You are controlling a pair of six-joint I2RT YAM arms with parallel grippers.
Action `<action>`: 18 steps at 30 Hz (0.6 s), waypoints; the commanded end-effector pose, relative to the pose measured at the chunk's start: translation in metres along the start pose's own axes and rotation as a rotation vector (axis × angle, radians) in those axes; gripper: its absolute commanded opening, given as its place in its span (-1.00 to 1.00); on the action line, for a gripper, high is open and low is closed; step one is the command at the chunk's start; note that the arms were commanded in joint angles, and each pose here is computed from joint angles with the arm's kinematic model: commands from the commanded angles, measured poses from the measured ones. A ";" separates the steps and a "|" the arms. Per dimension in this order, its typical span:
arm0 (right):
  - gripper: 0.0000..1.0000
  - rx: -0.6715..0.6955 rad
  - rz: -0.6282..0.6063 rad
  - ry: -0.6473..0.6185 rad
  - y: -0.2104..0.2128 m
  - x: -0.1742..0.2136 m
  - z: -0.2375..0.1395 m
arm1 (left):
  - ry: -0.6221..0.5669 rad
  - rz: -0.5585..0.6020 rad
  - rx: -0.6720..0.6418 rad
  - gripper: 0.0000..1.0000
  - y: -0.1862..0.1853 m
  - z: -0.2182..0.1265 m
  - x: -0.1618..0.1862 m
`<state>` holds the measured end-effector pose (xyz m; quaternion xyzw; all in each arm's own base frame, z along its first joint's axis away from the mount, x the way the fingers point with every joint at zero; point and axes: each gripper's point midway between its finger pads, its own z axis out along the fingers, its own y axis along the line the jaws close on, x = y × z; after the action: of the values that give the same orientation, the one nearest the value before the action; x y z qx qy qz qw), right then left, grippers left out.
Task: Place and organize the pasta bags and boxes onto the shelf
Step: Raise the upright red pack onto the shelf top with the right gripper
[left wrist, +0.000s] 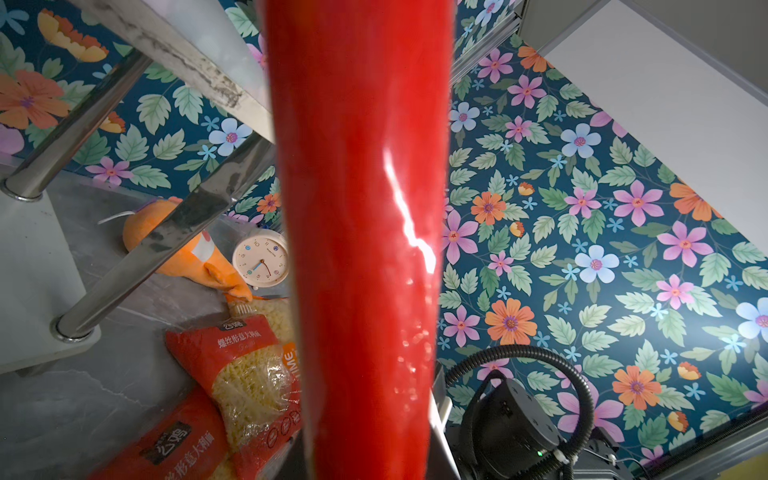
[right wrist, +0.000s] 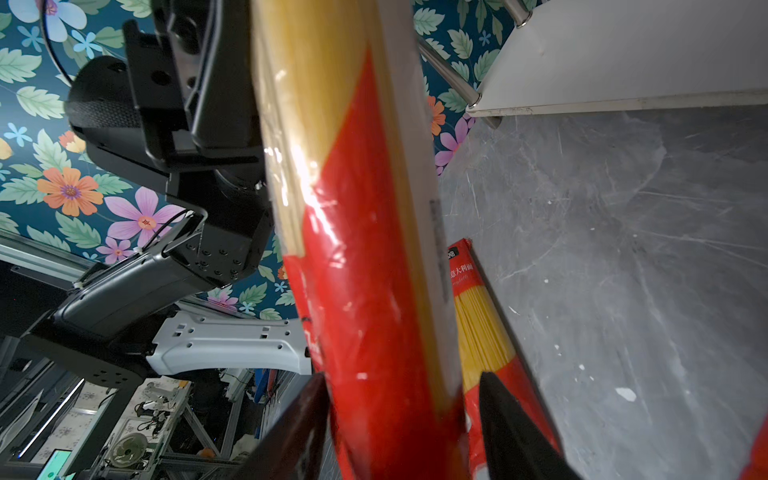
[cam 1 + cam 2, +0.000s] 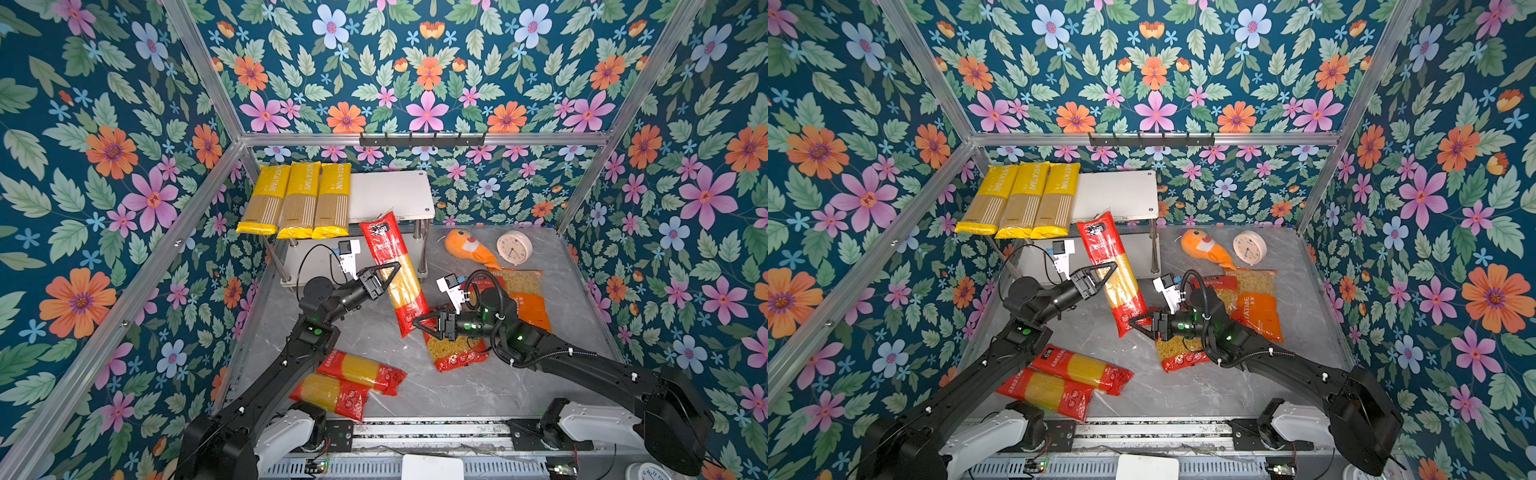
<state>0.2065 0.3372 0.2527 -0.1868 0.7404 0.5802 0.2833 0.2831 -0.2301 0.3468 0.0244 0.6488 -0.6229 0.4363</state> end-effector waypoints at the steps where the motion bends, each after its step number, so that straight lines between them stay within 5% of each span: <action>1: 0.14 -0.061 -0.042 -0.047 0.017 -0.014 0.000 | -0.043 0.019 0.101 -0.63 -0.026 0.000 -0.014; 4: 0.09 -0.089 -0.052 -0.056 0.024 -0.022 0.004 | -0.043 0.006 0.109 -0.63 -0.026 0.000 -0.012; 9: -0.36 -0.140 -0.060 -0.049 0.034 -0.026 0.012 | -0.050 0.006 0.100 -0.57 -0.024 0.000 -0.015; 13: -0.68 -0.142 -0.072 -0.090 0.037 -0.033 0.009 | -0.051 0.002 0.094 -0.36 -0.024 0.001 -0.019; 18: -0.84 -0.167 -0.078 -0.142 0.050 -0.050 0.006 | -0.063 -0.001 0.097 0.06 -0.026 -0.002 -0.025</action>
<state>0.2136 0.3532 0.2851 -0.1900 0.7035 0.6163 0.2987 0.2898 -0.2253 0.3551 0.0015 0.6407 -0.6386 0.4263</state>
